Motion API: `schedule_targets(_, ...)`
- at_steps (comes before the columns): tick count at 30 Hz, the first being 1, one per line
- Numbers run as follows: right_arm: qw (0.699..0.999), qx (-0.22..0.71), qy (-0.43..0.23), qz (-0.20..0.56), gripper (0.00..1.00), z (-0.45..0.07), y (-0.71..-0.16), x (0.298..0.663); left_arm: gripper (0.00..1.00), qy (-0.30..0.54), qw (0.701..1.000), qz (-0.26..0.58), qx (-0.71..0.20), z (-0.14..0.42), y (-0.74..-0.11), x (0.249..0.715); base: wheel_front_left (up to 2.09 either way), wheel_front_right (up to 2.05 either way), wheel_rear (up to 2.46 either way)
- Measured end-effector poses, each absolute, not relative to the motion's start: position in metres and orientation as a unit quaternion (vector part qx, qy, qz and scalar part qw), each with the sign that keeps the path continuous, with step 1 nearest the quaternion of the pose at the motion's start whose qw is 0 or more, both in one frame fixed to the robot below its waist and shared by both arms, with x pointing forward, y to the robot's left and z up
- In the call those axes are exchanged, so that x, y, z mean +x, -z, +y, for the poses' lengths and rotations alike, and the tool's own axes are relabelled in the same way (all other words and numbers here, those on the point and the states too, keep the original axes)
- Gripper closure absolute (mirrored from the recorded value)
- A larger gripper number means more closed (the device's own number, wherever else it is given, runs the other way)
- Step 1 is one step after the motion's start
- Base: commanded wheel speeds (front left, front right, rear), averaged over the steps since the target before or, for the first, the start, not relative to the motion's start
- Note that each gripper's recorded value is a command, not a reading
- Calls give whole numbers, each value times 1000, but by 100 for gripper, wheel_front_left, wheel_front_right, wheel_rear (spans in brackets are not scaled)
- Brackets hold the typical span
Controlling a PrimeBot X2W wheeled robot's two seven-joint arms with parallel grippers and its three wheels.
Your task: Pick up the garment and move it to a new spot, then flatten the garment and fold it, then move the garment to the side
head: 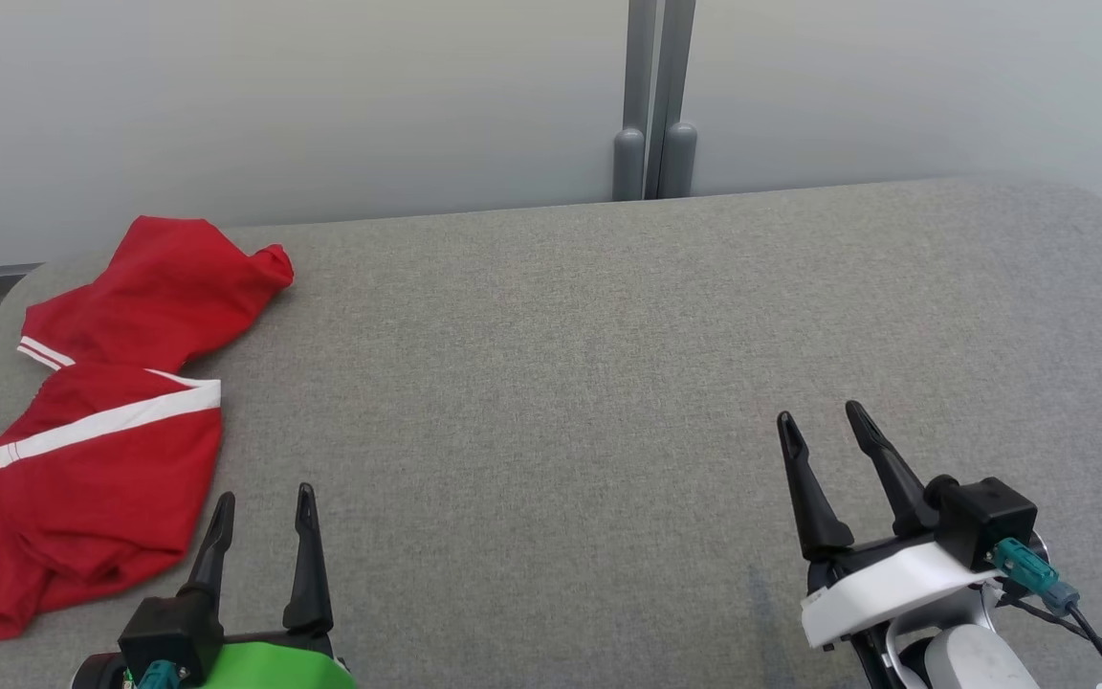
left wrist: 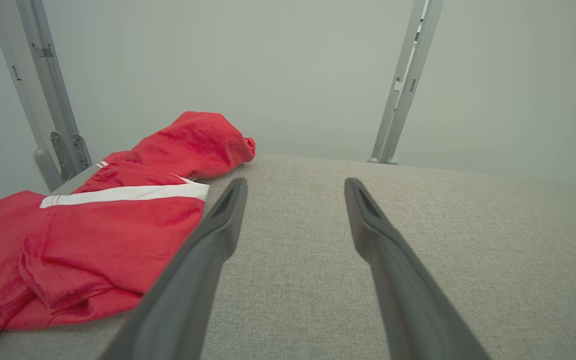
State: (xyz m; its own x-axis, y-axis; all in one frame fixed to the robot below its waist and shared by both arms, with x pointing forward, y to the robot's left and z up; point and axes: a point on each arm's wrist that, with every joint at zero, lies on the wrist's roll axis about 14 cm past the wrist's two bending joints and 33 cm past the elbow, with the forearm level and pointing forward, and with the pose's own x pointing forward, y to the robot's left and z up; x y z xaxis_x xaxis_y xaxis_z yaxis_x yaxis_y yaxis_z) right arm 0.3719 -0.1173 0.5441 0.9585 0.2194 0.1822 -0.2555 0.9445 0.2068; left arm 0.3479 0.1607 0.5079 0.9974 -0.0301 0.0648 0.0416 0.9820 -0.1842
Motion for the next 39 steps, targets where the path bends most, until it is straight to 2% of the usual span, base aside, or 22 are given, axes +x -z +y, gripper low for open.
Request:
schedule_targets(19,985,57,-133,-96,0,-111,-547,371,0,26,998,-43,-30,157,-508,344,0,0,0)
schedule_targets(39,985,65,-131,-91,0,-112,-543,370,0,20,998,-43,-32,160,-507,343,0,0,0)
